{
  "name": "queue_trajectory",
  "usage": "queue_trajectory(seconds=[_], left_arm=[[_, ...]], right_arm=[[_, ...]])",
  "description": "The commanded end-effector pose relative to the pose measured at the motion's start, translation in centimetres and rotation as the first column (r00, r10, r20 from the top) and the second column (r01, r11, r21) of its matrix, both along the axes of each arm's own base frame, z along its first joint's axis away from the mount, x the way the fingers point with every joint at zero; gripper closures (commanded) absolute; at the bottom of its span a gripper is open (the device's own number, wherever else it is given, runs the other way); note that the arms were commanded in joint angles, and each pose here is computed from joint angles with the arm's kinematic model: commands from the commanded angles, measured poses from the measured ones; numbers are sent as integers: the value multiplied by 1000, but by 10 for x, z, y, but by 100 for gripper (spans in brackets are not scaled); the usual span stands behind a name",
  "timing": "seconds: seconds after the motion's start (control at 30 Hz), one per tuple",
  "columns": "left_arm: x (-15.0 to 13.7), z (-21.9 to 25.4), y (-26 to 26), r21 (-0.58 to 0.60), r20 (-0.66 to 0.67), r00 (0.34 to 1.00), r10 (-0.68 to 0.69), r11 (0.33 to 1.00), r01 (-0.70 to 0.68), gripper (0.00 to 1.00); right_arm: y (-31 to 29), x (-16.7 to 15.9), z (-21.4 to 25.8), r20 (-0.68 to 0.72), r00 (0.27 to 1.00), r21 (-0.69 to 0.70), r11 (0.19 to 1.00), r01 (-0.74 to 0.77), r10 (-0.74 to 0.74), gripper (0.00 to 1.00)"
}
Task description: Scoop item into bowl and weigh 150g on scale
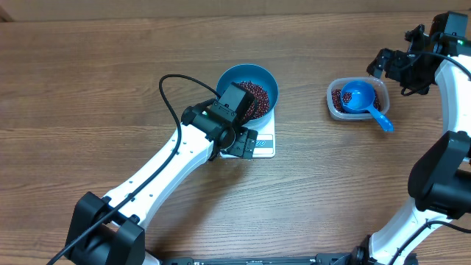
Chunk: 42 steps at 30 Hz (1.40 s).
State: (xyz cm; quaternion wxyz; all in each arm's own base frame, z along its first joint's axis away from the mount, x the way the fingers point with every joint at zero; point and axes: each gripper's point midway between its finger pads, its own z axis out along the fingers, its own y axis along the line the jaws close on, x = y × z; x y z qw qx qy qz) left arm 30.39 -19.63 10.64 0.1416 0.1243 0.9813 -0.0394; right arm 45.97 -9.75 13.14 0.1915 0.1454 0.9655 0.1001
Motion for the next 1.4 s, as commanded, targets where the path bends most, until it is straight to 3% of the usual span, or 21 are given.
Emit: queue_trajectory(seconds=[0.0,1.03,1.17,1.37], left_arm=[[2,5,-2,-17,8,1000,5,1000,-5,0],[2,5,-2,-17,8,1000,5,1000,-5,1],[2,5,-2,-17,8,1000,5,1000,-5,0],[2,5,-2,-17,8,1000,5,1000,-5,0]], right_arm=[[1,1,0,4,1000,7,1000,1,-1,0],[1,2,0,7,1000,3,1000,-1,1,0],[7,1,22,52,999,-11,1000,-12,12,0],[22,-10,98,216,975,-62,998,-32,44,0]])
